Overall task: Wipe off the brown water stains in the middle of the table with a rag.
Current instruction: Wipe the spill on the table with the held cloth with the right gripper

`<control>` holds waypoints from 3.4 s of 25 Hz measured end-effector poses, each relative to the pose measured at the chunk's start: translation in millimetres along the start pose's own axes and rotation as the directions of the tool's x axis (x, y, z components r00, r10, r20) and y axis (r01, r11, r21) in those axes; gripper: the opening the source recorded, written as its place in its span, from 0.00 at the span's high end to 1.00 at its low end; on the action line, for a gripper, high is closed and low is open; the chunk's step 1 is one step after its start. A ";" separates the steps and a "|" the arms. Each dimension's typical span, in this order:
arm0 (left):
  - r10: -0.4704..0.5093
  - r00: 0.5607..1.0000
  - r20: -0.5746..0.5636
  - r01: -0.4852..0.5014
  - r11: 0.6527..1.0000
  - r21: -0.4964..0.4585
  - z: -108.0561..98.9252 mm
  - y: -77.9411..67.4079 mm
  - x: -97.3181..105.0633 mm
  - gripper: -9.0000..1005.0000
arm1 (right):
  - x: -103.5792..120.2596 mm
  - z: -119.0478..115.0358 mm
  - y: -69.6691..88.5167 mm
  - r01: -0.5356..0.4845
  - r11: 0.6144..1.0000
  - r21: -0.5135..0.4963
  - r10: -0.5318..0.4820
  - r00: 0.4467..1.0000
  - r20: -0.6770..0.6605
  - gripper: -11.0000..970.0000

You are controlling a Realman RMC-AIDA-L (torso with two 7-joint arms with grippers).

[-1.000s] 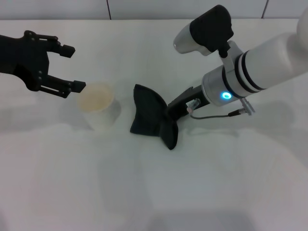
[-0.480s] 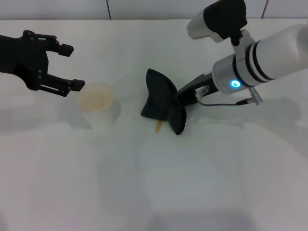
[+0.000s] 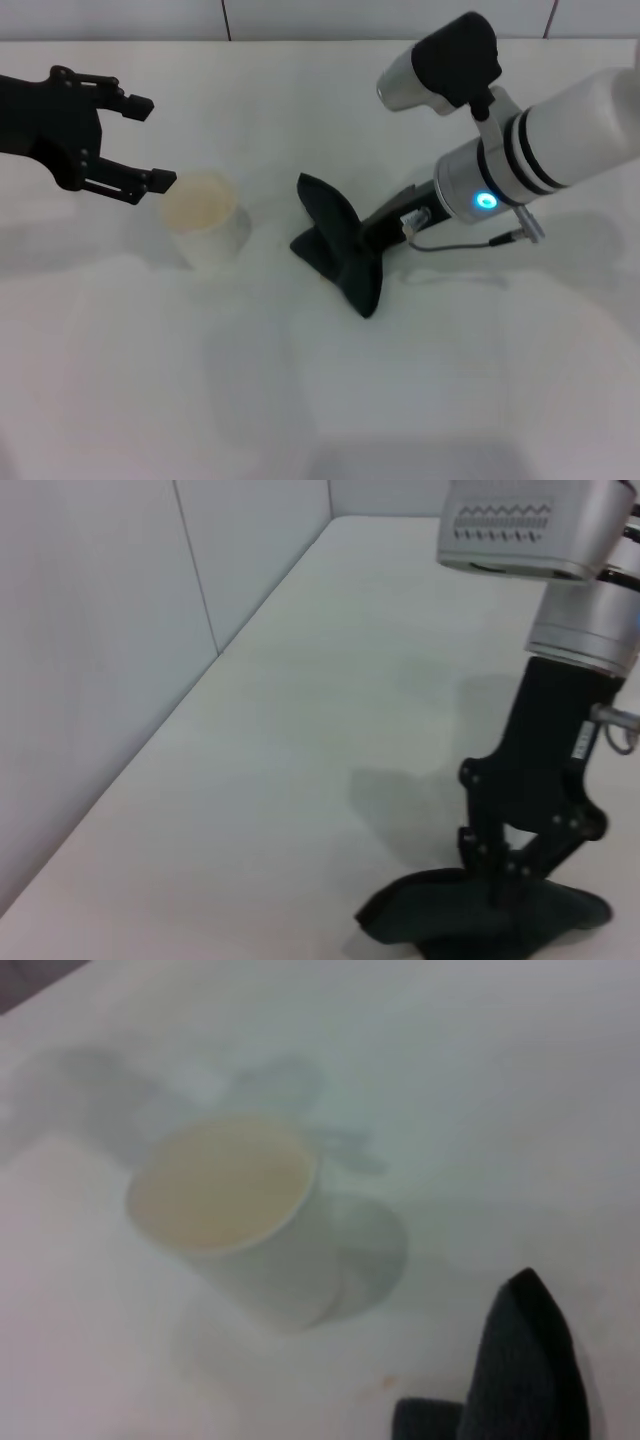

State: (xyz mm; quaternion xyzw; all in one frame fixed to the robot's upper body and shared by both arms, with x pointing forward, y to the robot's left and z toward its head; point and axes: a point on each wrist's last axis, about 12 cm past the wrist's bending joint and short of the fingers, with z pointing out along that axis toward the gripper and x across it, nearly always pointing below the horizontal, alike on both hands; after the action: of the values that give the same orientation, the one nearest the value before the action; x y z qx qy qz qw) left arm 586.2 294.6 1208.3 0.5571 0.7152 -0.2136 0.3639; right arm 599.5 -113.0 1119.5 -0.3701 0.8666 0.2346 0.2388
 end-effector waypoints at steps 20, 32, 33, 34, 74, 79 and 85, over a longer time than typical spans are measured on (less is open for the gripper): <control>0.016 1.000 0.000 -0.016 1.000 0.003 0.9 0.5 -2.1 0.12 | 16.6 -5.9 17.6 0.016 0.998 -0.060 -0.016 1.000 -0.011 0.91; 0.017 1.000 0.008 -0.017 1.000 0.002 4.1 0.1 -3.7 0.12 | -16.9 3.6 38.3 0.141 0.985 -0.102 -0.148 0.987 -0.058 0.91; 0.017 1.000 0.008 -0.017 1.000 0.001 4.3 0.2 -3.9 0.12 | -17.3 4.1 38.7 0.143 0.984 -0.102 -0.149 0.987 -0.058 0.91; 0.017 1.000 0.009 -0.017 1.000 0.000 4.4 0.3 -4.0 0.12 | -17.8 4.4 38.6 0.144 0.985 -0.101 -0.150 0.987 -0.058 0.91; -0.005 1.000 0.022 0.006 1.000 -0.013 12.3 -3.0 0.3 0.12 | 2.6 -8.8 -34.5 -0.041 0.992 0.120 0.041 0.999 0.005 0.91; 0.006 1.000 0.022 -0.006 1.000 -0.011 12.5 -2.9 -0.5 0.12 | 11.9 -12.2 -18.6 -0.022 0.996 0.085 0.019 0.999 0.029 0.91; 0.015 1.000 0.023 -0.015 1.000 -0.005 13.2 -2.4 -3.4 0.12 | 11.8 -11.6 3.3 0.028 0.999 0.045 -0.029 0.999 0.025 0.91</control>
State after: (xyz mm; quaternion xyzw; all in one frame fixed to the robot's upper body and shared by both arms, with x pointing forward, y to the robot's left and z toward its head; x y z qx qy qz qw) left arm 588.0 282.3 1202.2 0.5591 0.7073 -0.2153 0.3750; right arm 587.0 -124.0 1122.3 -0.3740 0.8632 0.2165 0.2612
